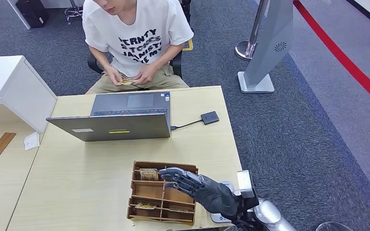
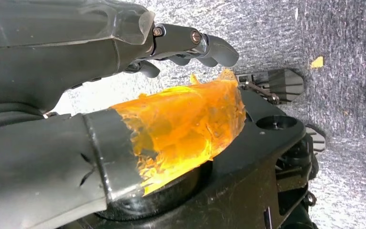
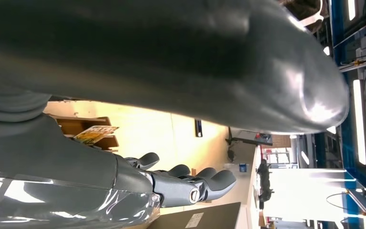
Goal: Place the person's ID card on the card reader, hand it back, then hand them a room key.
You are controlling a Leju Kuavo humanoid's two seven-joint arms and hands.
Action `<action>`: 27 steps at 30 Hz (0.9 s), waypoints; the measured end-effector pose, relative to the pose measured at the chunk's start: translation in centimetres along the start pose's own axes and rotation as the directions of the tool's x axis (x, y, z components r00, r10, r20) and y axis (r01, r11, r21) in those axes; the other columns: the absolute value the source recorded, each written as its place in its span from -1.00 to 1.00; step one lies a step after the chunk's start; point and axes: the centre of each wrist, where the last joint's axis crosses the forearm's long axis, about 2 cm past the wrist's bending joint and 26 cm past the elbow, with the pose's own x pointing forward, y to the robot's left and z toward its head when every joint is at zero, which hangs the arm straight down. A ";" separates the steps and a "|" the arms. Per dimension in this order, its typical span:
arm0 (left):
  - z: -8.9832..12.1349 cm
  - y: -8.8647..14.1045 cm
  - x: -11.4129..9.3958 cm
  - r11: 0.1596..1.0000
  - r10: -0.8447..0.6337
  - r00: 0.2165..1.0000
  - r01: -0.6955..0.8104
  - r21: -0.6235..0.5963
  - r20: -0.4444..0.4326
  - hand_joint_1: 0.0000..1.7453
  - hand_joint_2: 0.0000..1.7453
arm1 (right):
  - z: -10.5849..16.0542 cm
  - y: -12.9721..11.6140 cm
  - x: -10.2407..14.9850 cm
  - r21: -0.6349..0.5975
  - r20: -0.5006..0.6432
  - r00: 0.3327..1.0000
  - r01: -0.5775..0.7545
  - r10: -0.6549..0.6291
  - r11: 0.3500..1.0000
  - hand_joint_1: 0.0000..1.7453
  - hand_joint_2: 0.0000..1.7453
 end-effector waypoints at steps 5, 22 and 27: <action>0.1 0.7 -0.2 0.999 -0.037 0.999 0.037 -0.016 -0.005 -1.00 -1.00 | 0.5 -0.1 0.1 0.008 -0.012 1.000 0.010 -0.010 1.000 -1.00 -1.00; 0.4 2.5 -0.6 0.969 -0.239 0.971 0.240 0.055 -0.025 -1.00 -1.00 | 1.0 -1.0 0.4 0.014 -0.045 0.999 0.018 -0.018 1.000 -1.00 -1.00; 0.3 2.1 -0.2 0.939 -0.338 0.941 0.338 0.065 -0.006 -1.00 -1.00 | 0.9 -1.1 0.3 0.011 -0.049 0.999 0.018 -0.018 1.000 -1.00 -1.00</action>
